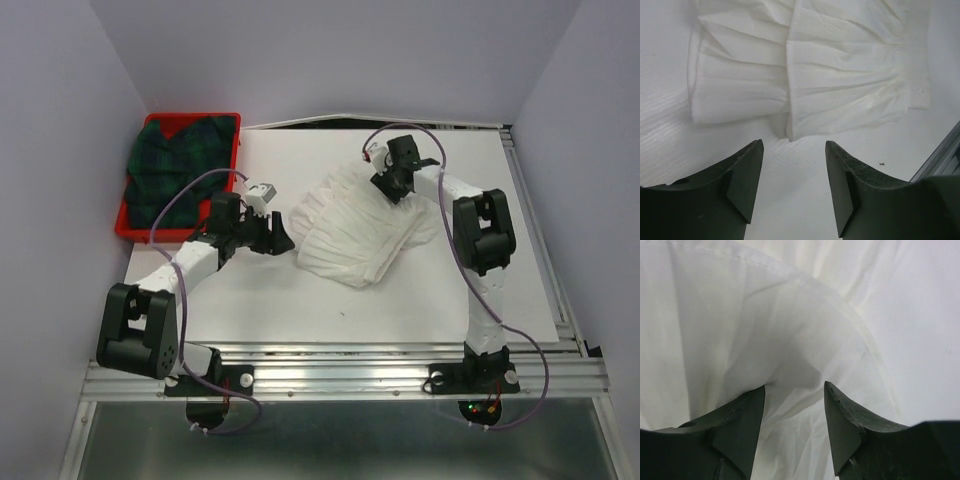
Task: Fold and stack the skirts
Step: Flatten the skirt out, then fold the skirt
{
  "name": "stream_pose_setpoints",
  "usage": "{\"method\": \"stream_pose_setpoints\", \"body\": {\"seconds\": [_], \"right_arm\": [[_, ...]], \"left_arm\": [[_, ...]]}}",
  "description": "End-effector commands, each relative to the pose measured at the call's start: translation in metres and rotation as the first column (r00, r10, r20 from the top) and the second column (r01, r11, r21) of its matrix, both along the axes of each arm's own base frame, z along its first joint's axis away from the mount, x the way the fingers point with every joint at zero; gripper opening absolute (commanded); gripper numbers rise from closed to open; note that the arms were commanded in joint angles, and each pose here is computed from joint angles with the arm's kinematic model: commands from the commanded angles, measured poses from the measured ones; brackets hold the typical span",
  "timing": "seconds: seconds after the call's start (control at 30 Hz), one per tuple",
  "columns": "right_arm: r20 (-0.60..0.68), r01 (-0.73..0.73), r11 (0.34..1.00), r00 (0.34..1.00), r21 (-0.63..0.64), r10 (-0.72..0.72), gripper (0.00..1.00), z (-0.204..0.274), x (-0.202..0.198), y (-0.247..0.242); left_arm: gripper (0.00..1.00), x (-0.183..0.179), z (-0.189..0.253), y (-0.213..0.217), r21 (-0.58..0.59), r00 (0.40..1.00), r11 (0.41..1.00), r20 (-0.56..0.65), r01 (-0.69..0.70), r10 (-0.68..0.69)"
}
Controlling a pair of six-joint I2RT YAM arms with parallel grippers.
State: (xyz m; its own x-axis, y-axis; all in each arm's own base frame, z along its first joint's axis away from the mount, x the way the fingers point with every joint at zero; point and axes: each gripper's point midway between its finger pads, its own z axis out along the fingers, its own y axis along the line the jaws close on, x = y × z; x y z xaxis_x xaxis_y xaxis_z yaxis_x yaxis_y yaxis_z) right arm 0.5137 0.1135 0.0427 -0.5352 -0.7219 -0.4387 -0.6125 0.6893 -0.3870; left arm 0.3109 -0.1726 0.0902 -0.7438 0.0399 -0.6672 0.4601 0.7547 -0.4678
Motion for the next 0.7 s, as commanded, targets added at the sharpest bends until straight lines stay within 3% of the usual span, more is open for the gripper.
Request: {"method": "stream_pose_setpoints", "body": {"seconds": [0.0,0.03,0.13,0.17,0.23,0.27,0.33,0.37,0.4,0.47,0.53,0.67], "right_arm": [[0.221,-0.064,0.995,0.974,0.07,0.047,0.57,0.08,0.047,0.027],[0.248,-0.119,0.985,0.965,0.129,0.084,0.59,0.118,0.036,0.037],[0.216,-0.278,0.93,0.949,0.242,0.228,0.63,0.155,-0.012,0.06],[0.189,-0.338,0.909,0.936,0.243,0.297,0.63,0.166,-0.048,0.062],[0.093,-0.431,0.861,0.902,0.27,0.422,0.63,0.143,-0.105,0.072],[0.073,-0.462,0.845,0.885,0.271,0.46,0.63,0.138,-0.126,0.076],[0.104,-0.555,0.798,0.831,0.236,0.547,0.62,0.144,-0.171,0.089],[0.043,-0.581,0.783,0.808,0.222,0.587,0.62,0.113,-0.196,0.087],[0.07,-0.622,0.762,0.781,0.182,0.621,0.62,0.116,-0.213,0.093],[0.079,-0.661,0.741,0.75,0.119,0.657,0.62,0.1,-0.226,0.096],[0.04,-0.674,0.737,0.738,0.046,0.673,0.63,0.074,-0.239,0.09],[0.077,-0.714,0.7,0.697,-0.024,0.713,0.65,0.06,-0.237,0.102]], "left_arm": [[0.65,0.006,0.054,-0.008,-0.038,0.969,0.995,0.235,0.088,-0.077],[0.68,0.01,0.062,-0.003,0.032,0.946,0.993,0.301,0.114,-0.119],[0.7,0.018,0.078,0.004,0.179,0.876,0.967,0.417,0.181,-0.241],[0.7,0.02,0.076,0.013,0.296,0.827,0.934,0.459,0.202,-0.324],[0.7,0.023,0.075,0.02,0.409,0.764,0.884,0.488,0.227,-0.422],[0.7,0.027,0.071,0.024,0.503,0.693,0.827,0.504,0.251,-0.516],[0.7,0.03,0.066,0.025,0.563,0.639,0.78,0.499,0.275,-0.585],[0.7,0.029,0.055,0.023,0.61,0.586,0.724,0.472,0.324,-0.659],[0.69,0.031,0.052,0.022,0.629,0.558,0.698,0.461,0.343,-0.69],[0.67,0.031,0.039,0.018,0.652,0.522,0.656,0.434,0.38,-0.734],[0.67,0.033,0.03,0.019,0.706,0.447,0.59,0.414,0.392,-0.793],[0.68,0.032,0.007,0.021,0.781,0.34,0.481,0.362,0.398,-0.868]]}}
